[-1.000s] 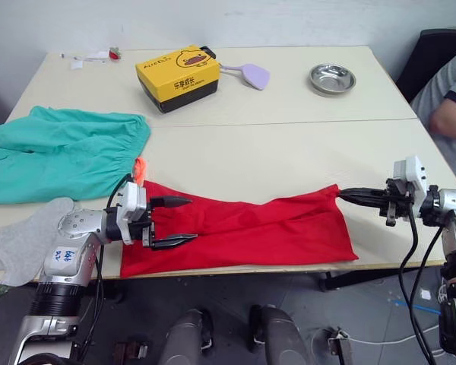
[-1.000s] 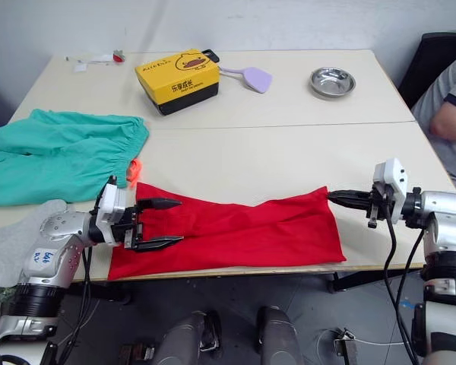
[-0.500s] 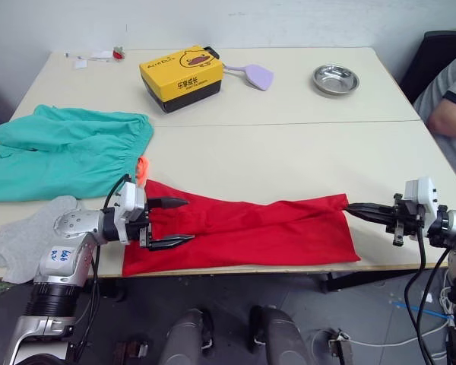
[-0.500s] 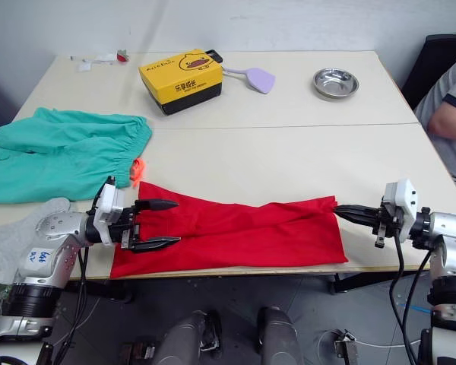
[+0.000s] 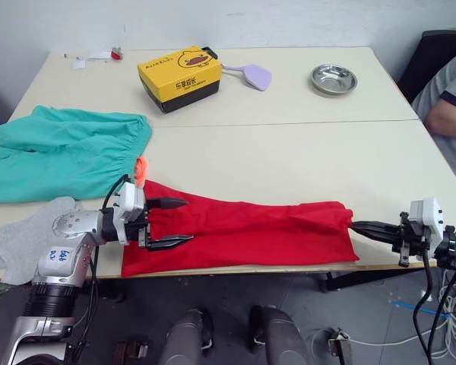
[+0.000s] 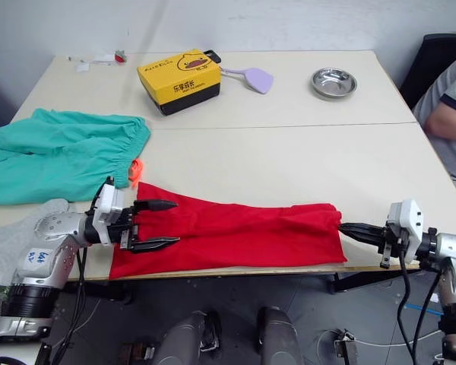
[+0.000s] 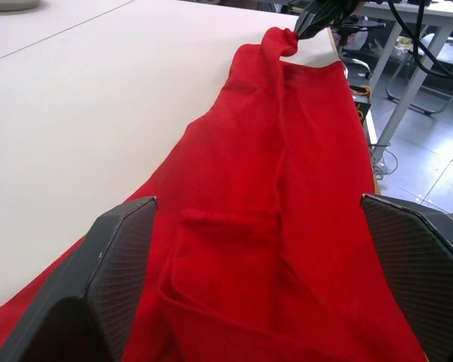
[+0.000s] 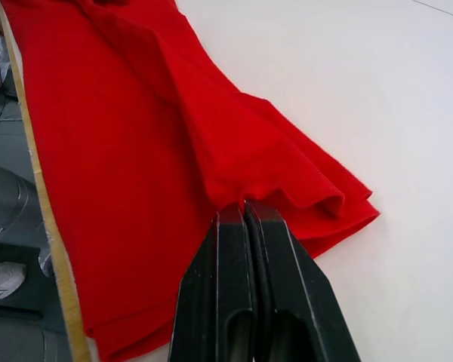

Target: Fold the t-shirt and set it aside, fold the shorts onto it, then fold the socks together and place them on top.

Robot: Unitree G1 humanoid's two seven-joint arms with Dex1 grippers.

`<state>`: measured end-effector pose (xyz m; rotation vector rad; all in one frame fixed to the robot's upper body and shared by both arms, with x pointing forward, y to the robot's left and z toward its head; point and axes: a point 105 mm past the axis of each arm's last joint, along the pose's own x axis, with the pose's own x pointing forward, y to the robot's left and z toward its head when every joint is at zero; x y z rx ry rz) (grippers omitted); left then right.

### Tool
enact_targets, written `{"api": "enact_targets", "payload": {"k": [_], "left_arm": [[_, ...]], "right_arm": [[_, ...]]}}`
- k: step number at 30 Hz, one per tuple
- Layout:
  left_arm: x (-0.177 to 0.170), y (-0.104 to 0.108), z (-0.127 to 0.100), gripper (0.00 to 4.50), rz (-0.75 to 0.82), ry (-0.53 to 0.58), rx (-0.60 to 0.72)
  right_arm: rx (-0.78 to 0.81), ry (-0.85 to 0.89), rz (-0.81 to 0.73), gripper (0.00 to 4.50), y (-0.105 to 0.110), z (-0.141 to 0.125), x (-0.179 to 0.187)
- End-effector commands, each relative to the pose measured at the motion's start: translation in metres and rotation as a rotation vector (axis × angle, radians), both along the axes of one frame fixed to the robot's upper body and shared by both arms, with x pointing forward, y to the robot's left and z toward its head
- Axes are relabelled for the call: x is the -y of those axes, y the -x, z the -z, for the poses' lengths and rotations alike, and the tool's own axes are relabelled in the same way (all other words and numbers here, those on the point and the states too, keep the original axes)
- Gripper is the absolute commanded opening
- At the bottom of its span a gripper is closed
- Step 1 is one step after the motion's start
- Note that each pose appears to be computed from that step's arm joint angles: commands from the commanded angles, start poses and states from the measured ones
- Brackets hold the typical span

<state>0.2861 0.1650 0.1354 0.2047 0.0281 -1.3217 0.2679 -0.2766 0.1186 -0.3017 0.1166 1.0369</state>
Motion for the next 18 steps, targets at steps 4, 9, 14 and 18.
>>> {"api": "enact_targets", "payload": {"k": [4, 9, 14, 18], "left_arm": [[-0.0066, 0.0022, -0.0088, 4.50, -0.007, -0.011, 0.029], [-0.0088, 0.0025, -0.0097, 4.50, -0.013, -0.015, 0.030], [-0.0094, 0.0025, -0.0095, 4.50, -0.011, -0.019, 0.028], [-0.0102, 0.0021, -0.0094, 4.50, -0.010, -0.021, 0.031]], "right_arm": [[0.049, 0.020, 0.015, 0.01, 0.0036, -0.0046, 0.0004], [0.052, 0.049, 0.022, 0.01, 0.0058, -0.0029, 0.0000], [0.072, 0.066, 0.052, 0.01, 0.0053, -0.0052, -0.0005], [0.001, 0.042, 0.058, 0.01, 0.0098, -0.0044, -0.0033]]}}
